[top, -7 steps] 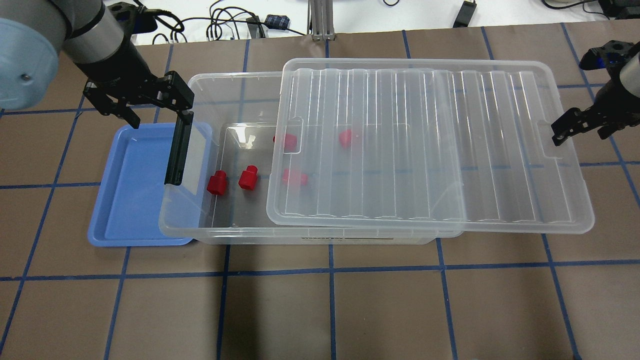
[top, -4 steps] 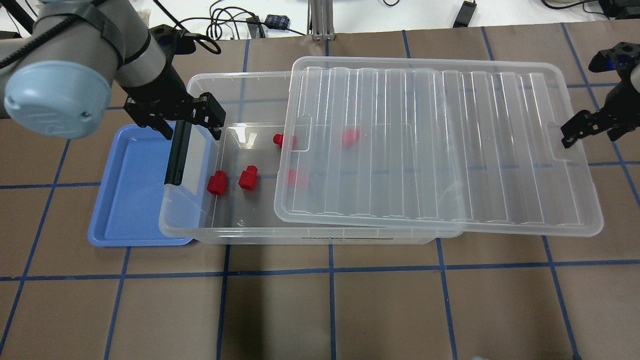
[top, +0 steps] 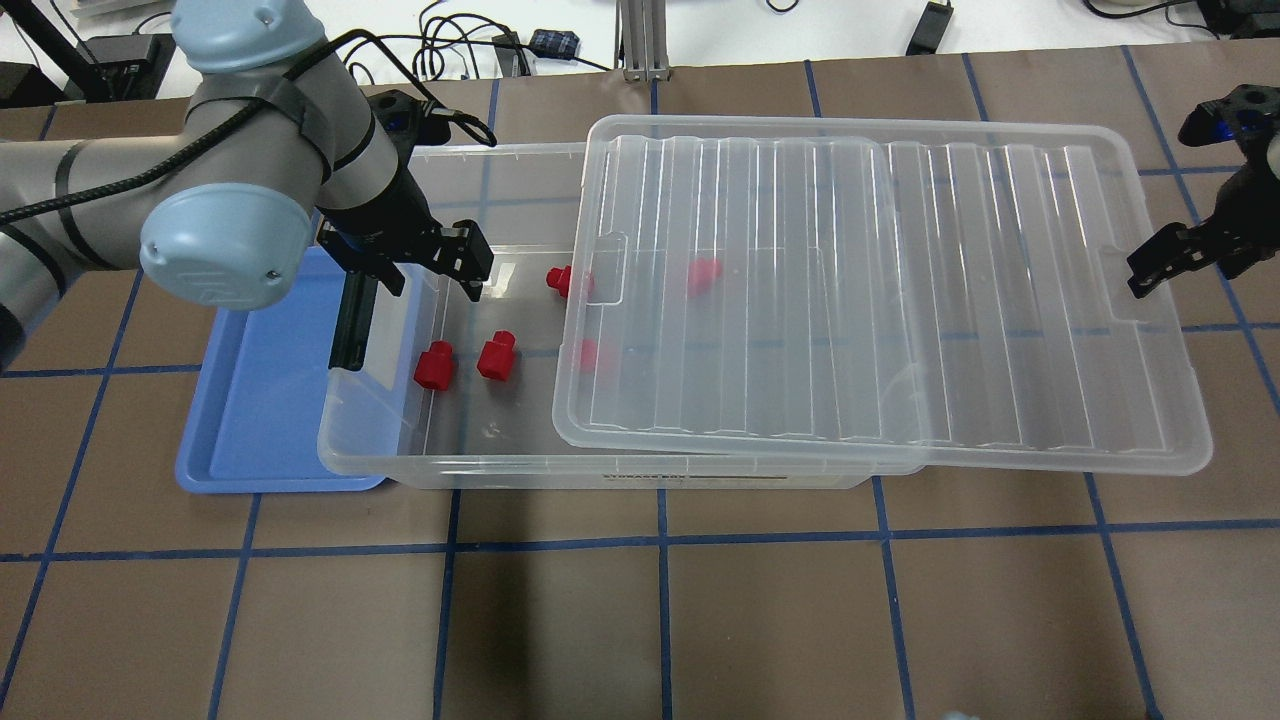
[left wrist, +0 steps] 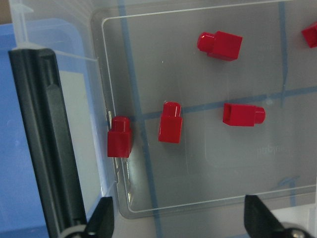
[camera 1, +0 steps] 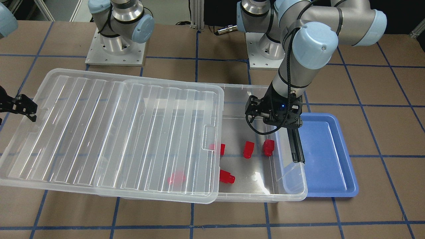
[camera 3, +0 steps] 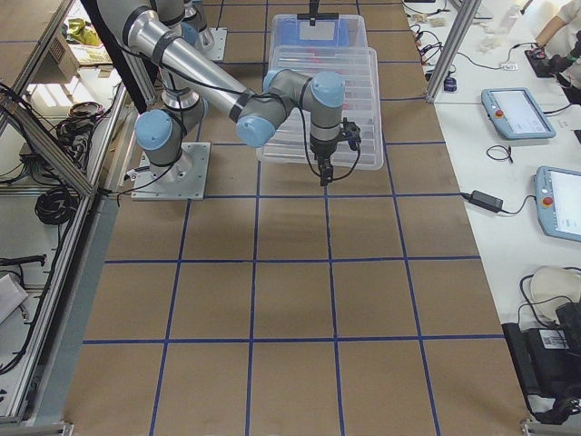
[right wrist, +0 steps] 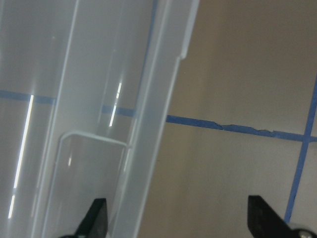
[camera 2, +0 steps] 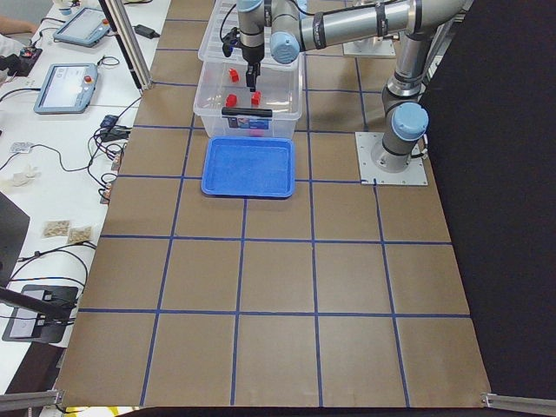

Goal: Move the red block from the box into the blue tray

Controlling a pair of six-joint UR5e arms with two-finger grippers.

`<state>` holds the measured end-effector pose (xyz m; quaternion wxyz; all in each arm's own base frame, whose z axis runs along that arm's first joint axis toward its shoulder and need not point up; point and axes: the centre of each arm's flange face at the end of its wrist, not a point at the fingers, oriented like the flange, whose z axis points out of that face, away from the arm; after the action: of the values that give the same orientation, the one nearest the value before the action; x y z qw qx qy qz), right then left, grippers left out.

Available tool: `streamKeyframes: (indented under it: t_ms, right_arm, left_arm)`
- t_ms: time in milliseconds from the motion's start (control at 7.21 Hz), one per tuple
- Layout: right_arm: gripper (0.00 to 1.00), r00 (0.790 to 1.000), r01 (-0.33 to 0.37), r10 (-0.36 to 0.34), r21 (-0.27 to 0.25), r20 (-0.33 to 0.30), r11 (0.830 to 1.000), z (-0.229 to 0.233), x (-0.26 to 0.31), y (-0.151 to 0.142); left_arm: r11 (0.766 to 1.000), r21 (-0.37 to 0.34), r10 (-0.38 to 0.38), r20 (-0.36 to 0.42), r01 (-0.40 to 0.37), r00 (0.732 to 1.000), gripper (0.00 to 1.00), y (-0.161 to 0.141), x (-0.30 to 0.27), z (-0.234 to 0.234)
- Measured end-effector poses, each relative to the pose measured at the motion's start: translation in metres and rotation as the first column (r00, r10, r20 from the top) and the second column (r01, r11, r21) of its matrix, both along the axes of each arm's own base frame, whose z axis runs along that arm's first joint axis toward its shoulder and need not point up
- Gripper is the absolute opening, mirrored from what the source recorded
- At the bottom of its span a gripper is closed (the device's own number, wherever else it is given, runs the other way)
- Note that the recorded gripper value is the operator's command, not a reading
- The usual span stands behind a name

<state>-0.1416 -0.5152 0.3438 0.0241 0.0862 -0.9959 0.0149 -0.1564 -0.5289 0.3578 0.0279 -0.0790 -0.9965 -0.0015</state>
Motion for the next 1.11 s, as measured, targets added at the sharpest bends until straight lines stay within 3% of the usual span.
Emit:
streamKeyframes:
  t_ms: [277, 1110]
  right_arm:
    - [1.00, 1.000, -0.025, 0.025, 0.000, -0.001, 1.000, 0.000, -0.003, 0.001]
    - [1.00, 0.997, -0.076, 0.076, 0.009, 0.011, 0.997, -0.003, -0.018, 0.004]
  left_arm:
    - [1.000, -0.003, -0.009, 0.001, 0.009, 1.000, 0.73, 0.001, 0.000, -0.037]
    - [0.998, 0.027, -0.062, 0.001, 0.062, 0.998, 0.74, -0.004, -0.006, -0.093]
